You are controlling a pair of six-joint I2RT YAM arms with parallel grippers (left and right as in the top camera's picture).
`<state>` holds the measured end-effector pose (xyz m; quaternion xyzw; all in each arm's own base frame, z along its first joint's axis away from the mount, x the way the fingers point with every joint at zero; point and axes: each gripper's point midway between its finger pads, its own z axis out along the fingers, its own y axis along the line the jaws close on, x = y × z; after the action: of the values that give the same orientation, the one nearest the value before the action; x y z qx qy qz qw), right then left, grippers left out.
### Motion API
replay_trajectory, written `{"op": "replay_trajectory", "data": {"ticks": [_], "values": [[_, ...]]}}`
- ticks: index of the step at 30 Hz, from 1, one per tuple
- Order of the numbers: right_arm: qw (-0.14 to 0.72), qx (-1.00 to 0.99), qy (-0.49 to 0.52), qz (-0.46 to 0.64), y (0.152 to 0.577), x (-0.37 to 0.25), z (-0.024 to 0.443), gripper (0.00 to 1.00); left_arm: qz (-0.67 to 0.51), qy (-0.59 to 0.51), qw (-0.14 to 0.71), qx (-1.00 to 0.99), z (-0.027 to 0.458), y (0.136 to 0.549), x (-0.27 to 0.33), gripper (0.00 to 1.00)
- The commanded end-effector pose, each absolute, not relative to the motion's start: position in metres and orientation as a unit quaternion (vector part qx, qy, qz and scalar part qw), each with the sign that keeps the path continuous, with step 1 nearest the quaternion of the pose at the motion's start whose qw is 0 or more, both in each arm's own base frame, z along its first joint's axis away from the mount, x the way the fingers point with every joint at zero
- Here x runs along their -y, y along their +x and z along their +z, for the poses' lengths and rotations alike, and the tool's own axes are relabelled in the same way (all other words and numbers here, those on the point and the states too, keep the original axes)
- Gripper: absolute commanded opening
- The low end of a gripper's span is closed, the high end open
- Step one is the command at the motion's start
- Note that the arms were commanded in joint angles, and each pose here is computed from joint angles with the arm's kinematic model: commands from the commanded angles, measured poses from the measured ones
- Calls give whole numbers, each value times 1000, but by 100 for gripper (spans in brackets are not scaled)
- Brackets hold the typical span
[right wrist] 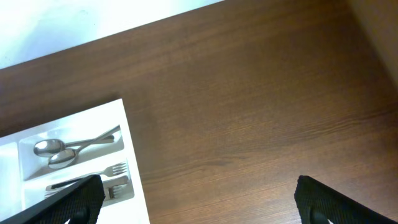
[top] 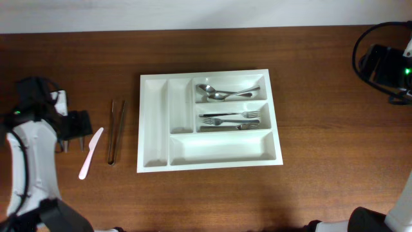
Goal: Pack container
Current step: 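Lower the left gripper onto a small spoon on the left and close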
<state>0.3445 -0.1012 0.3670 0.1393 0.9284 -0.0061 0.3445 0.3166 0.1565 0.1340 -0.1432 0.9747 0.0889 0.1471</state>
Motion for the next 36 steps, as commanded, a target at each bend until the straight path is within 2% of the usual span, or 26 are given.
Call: {"op": "replay_trajectory", "data": {"ticks": [1, 9, 17, 19, 21, 25, 36], "values": [[355, -925, 136, -3, 341, 99, 375, 99, 57, -154, 141, -976, 125, 330, -173, 99], [355, -925, 136, -3, 341, 99, 374, 99, 55, -92, 85, -991, 110, 361, -204, 100], [355, -925, 136, -3, 341, 99, 375, 99, 63, 54, 55, -995, 86, 376, -215, 89], [355, -925, 136, -3, 341, 99, 375, 99, 59, 54, 45, -996, 74, 375, -217, 89], [355, -925, 136, -3, 341, 99, 374, 99, 54, 56, 36, -996, 63, 375, -219, 82], [355, -925, 136, -3, 341, 99, 375, 99, 45, 55, 20, -997, 43, 375, -220, 75], [355, -925, 136, -3, 341, 99, 375, 99, 53, 16, -22, -998, 1, 369, -228, 70]]}}
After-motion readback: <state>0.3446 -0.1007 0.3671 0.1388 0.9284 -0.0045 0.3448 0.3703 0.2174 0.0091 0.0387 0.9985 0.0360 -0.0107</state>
